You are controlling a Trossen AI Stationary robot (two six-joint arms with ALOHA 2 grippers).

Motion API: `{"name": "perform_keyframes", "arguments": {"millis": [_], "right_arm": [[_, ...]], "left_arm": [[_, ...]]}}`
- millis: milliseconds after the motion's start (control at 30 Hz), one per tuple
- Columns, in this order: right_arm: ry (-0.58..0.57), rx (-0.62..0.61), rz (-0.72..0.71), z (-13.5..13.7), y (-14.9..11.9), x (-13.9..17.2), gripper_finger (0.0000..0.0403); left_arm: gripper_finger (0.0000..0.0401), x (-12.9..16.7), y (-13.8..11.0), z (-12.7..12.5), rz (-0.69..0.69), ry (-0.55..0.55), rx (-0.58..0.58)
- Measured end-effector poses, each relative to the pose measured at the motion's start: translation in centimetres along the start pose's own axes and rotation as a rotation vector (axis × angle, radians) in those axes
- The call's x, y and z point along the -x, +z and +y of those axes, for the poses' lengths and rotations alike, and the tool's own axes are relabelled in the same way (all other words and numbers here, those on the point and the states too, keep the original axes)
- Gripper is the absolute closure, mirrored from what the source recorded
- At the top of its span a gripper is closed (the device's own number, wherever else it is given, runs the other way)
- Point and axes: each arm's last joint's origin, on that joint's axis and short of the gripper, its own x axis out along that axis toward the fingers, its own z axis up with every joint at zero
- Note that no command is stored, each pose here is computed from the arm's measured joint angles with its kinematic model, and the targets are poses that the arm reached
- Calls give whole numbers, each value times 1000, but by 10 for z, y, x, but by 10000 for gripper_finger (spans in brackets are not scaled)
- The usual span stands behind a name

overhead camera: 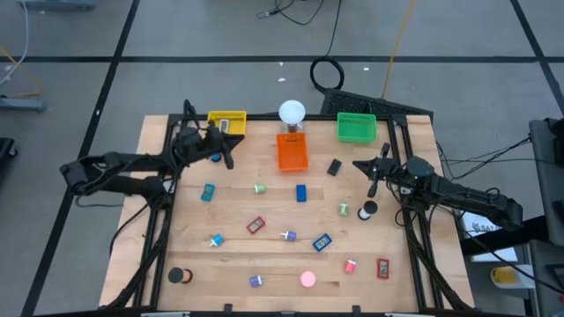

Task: Pick & Place Office items
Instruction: Put the white sandglass timer into the green bin

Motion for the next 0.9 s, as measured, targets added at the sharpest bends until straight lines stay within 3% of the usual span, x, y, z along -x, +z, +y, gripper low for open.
{"name": "perform_keyframes", "arguments": {"millis": [767,900], "right_arm": [[0,-6,-6,0,1,0,403],[-12,-6,-98,-1,9,0,403]], "left_arm": [[370,0,-1,-18,-10,-86,59],[370,0,-2,-23,-4,-147,50]]}}
